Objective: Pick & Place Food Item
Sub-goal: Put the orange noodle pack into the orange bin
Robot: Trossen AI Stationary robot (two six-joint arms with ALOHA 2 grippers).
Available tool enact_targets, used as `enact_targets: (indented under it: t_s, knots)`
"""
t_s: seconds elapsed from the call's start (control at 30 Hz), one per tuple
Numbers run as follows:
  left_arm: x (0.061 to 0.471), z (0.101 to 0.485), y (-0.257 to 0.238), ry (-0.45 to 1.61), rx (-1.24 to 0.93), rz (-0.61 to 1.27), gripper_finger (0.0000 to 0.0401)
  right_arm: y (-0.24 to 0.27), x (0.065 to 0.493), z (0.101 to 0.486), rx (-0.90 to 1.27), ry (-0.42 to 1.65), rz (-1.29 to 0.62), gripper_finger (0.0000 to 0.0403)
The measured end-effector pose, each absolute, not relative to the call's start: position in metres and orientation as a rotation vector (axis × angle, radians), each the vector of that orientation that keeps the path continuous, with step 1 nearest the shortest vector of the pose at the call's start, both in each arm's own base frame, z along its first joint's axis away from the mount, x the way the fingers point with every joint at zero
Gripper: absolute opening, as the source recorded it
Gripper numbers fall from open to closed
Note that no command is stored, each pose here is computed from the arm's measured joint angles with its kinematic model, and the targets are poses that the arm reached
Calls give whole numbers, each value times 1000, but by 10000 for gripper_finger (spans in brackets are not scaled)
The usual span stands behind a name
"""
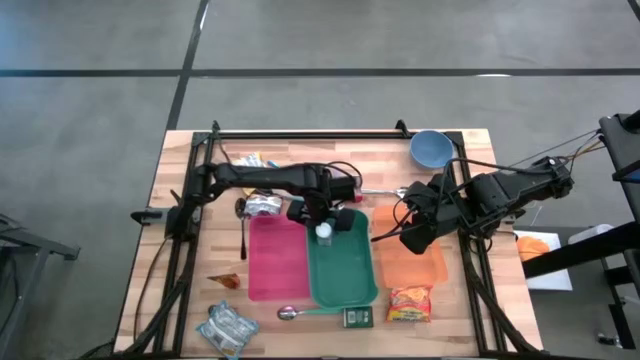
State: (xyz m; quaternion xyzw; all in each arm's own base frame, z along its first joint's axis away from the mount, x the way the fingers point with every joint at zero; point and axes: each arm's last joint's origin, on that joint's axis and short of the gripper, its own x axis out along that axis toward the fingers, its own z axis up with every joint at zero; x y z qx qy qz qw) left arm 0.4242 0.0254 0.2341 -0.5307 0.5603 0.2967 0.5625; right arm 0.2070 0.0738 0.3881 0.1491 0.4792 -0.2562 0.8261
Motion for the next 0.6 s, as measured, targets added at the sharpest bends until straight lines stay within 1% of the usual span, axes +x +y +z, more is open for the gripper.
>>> enact_targets:
  t_s: [0.33, 0.6]
  knots:
    - [424, 253, 28, 1269, -1244, 646, 380, 73, 207, 388, 279, 1014, -540, 352]
    - [425, 266, 31, 1200, -1154, 556, 380, 73, 207, 388, 287, 1013, -546, 352]
